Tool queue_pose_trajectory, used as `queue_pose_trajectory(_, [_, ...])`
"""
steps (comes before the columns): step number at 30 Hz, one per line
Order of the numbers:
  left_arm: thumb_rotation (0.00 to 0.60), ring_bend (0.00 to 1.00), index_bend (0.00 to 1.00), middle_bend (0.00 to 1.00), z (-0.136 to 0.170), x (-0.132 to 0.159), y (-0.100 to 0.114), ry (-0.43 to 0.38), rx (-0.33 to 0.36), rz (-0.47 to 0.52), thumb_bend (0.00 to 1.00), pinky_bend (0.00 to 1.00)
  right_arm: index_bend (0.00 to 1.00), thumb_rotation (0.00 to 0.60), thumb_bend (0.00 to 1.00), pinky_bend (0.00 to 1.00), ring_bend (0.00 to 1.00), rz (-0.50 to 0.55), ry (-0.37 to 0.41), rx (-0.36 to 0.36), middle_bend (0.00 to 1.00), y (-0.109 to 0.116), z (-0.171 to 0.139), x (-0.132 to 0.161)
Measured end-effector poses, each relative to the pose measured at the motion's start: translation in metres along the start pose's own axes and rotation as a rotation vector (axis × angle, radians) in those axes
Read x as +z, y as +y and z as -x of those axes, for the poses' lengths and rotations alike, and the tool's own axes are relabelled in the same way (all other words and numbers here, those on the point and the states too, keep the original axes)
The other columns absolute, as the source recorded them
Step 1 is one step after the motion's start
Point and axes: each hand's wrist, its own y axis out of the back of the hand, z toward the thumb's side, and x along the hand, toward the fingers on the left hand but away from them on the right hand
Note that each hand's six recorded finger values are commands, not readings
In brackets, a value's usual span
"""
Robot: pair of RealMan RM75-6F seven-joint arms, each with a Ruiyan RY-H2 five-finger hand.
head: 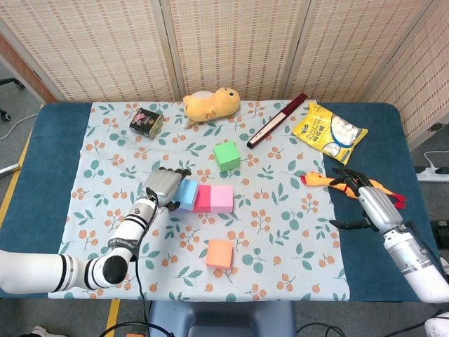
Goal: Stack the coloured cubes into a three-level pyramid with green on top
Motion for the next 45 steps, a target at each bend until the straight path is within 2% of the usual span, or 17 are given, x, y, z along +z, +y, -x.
queue_pose_trajectory(6, [0.600, 0.07, 0.07, 0.04, 0.000, 0.004, 0.000, 0.000, -0.008, 0.021, 0.32, 0.17, 0.00, 0.600, 0.05, 0.00, 0.00, 0.001, -0.002, -0.002, 0.25, 0.001, -0.001, -0.001])
queue_pose_trajectory(11, [0.600, 0.00, 0.05, 0.00, 0.007, 0.001, 0.005, -0.036, 0.002, 0.029, 0.33, 0.11, 0.00, 0.600, 0.05, 0.00, 0.00, 0.001, -0.004, -0.008, 0.25, 0.003, -0.001, -0.002])
queue_pose_trajectory(15, [0.600, 0.00, 0.05, 0.00, 0.012, -0.002, 0.008, -0.093, 0.006, -0.005, 0.33, 0.07, 0.00, 0.600, 0.05, 0.00, 0.00, 0.004, -0.004, -0.010, 0.24, 0.004, -0.002, -0.002])
queue_pose_trajectory(23, [0.600, 0.00, 0.11, 0.00, 0.009, -0.011, 0.005, -0.182, -0.003, -0.135, 0.32, 0.06, 0.00, 0.600, 0.05, 0.00, 0.00, 0.004, -0.006, -0.013, 0.25, 0.005, -0.002, -0.001])
queue_pose_trajectory(31, [0.600, 0.00, 0.13, 0.00, -0.002, -0.014, -0.001, -0.201, 0.002, -0.152, 0.32, 0.06, 0.00, 0.600, 0.05, 0.00, 0.00, 0.001, -0.013, -0.014, 0.24, 0.004, -0.002, -0.001])
queue_pose_trajectory(40, [0.600, 0.00, 0.17, 0.00, -0.011, -0.010, -0.008, -0.206, -0.008, -0.123, 0.32, 0.06, 0.00, 0.600, 0.05, 0.00, 0.00, -0.001, -0.023, -0.013, 0.25, 0.002, -0.001, -0.003])
queue_pose_trajectory(45, [0.600, 0.08, 0.27, 0.15, -0.017, -0.010, -0.009, -0.198, 0.007, -0.101, 0.31, 0.06, 0.00, 0.600, 0.05, 0.00, 0.00, 0.000, -0.029, -0.015, 0.25, 0.003, 0.000, -0.004])
